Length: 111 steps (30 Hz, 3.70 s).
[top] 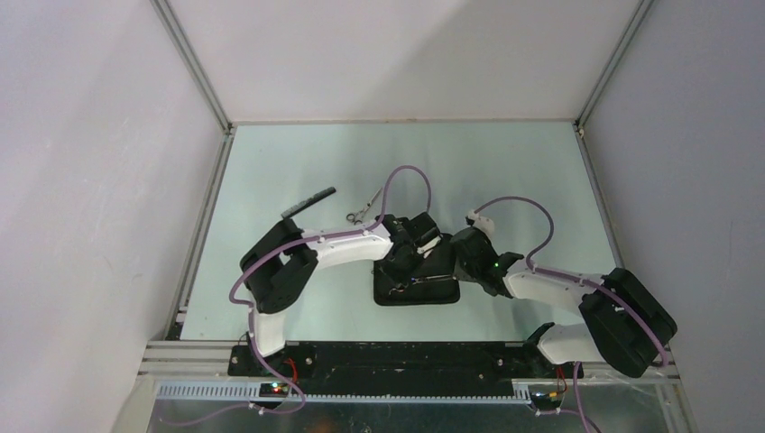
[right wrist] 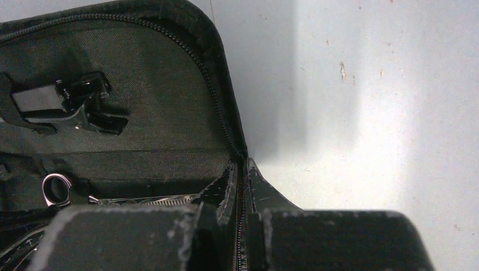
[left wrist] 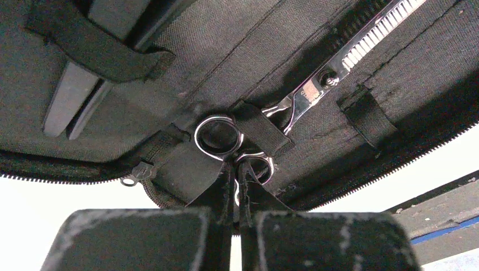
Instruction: Sort the hair-cutting tools
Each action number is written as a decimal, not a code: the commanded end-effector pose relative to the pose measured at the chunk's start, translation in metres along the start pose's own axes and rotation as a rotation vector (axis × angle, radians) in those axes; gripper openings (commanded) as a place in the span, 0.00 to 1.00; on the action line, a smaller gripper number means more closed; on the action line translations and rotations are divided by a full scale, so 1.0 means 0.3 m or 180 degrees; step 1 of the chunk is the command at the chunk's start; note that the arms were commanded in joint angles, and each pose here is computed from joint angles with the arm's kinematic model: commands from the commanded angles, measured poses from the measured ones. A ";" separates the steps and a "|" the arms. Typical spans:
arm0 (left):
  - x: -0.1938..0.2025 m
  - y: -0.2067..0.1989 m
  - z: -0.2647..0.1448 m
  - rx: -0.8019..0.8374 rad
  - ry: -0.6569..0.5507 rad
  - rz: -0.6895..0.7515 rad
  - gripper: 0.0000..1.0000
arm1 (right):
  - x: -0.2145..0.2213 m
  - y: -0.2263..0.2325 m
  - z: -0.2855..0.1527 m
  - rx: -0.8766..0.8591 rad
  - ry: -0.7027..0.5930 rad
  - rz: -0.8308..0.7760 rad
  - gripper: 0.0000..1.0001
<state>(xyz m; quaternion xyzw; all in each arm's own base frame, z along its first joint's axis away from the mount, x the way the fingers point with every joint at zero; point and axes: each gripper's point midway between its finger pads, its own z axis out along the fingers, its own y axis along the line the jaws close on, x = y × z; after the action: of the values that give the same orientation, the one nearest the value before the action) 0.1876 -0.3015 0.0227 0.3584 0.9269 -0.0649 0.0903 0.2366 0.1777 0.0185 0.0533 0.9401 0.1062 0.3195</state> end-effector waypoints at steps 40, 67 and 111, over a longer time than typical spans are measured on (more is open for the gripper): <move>-0.180 0.312 -0.319 -0.0454 -0.1624 -0.1279 0.67 | -0.050 -0.035 -0.105 -0.0081 -0.0280 0.0382 0.44; -0.336 0.759 -0.013 -0.0599 -0.0421 -0.1178 0.56 | -0.232 -0.115 -0.254 0.0107 -0.0749 0.0005 0.80; 0.194 0.319 -0.098 -0.0255 -0.1023 -0.3425 0.35 | 0.046 0.208 -0.268 -0.1227 0.0176 -0.1176 0.62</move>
<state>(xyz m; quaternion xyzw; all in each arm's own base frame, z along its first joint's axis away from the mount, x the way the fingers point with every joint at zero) 0.1927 -0.1856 0.0179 -0.1475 0.9700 -0.1099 0.1592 0.1776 0.2007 0.0693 -0.1493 0.9218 0.1897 0.3035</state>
